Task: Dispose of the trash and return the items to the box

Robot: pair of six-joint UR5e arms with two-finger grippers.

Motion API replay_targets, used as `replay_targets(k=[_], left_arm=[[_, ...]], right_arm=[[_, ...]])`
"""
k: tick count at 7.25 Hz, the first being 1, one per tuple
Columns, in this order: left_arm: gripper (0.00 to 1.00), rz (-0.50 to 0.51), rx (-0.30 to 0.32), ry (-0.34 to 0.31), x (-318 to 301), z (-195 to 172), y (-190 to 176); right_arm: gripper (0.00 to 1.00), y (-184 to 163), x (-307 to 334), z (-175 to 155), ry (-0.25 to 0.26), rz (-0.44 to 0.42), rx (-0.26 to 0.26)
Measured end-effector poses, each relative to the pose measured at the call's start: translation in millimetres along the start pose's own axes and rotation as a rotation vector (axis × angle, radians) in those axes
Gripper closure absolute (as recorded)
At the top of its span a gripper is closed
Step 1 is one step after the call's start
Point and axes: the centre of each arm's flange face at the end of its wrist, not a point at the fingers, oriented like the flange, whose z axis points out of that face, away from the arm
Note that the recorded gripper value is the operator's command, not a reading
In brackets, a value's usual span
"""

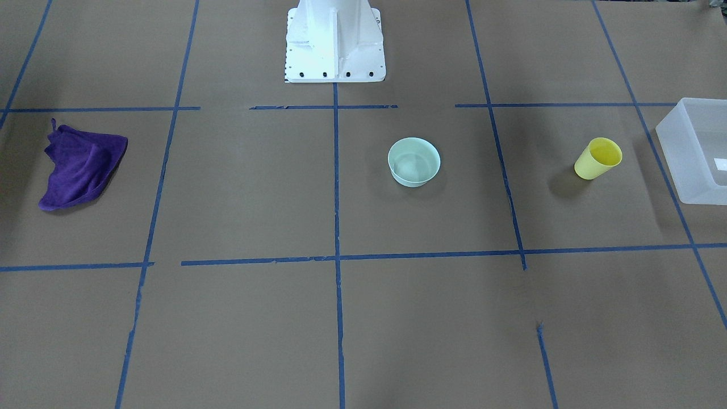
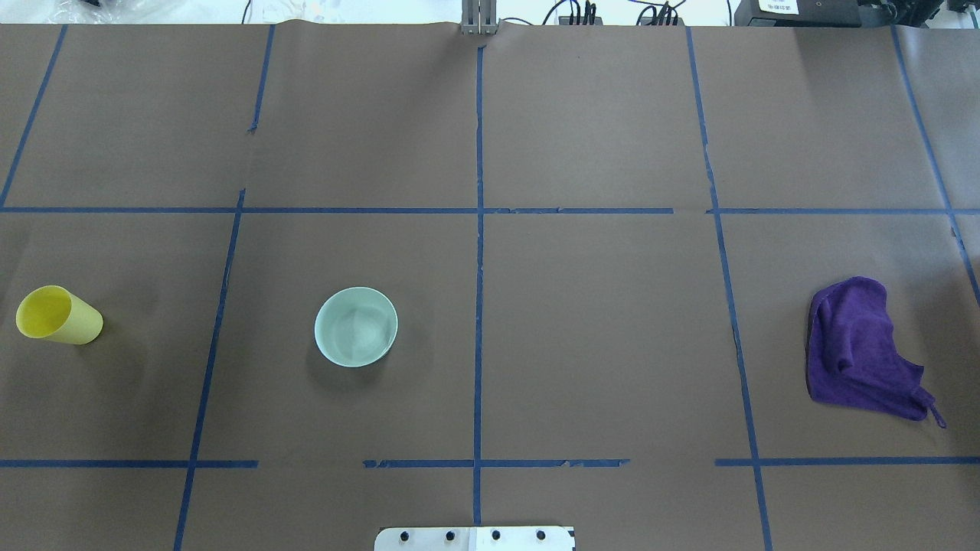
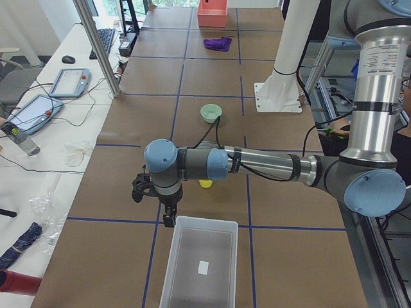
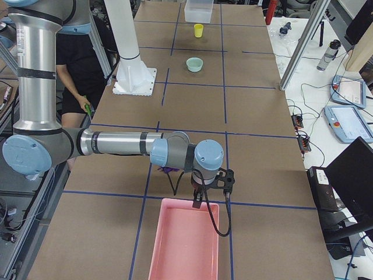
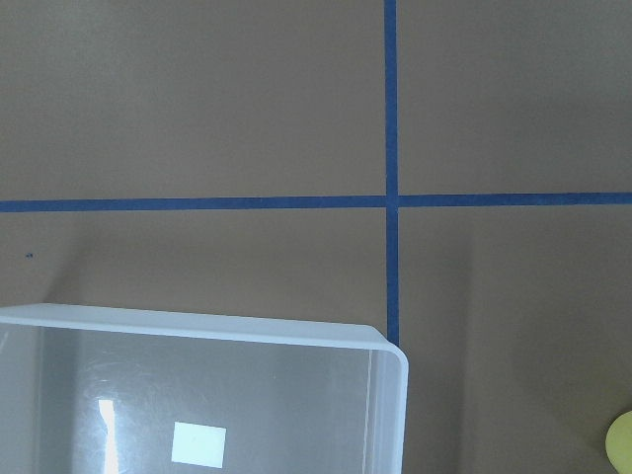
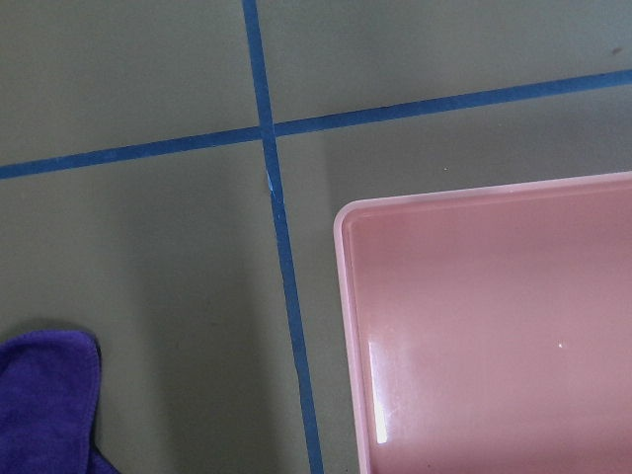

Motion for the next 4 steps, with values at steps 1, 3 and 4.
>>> replay_targets(k=[1,3,4], left_arm=[[0.0,0.007,0.008,-0.001,3,-3,-2],[0.0,0.057,0.055,0.008,22,-18,-21],[0.0,0.111,0.081,0.019,46,-24,-35]], right_arm=[[0.0,-1,-1,-1,-0.001,-0.002,0.002],[0.0,-1,-5,-5,-0.004,-0.009,0.009],[0.0,-1,-7,-7,-0.007,-0.013,0.013]])
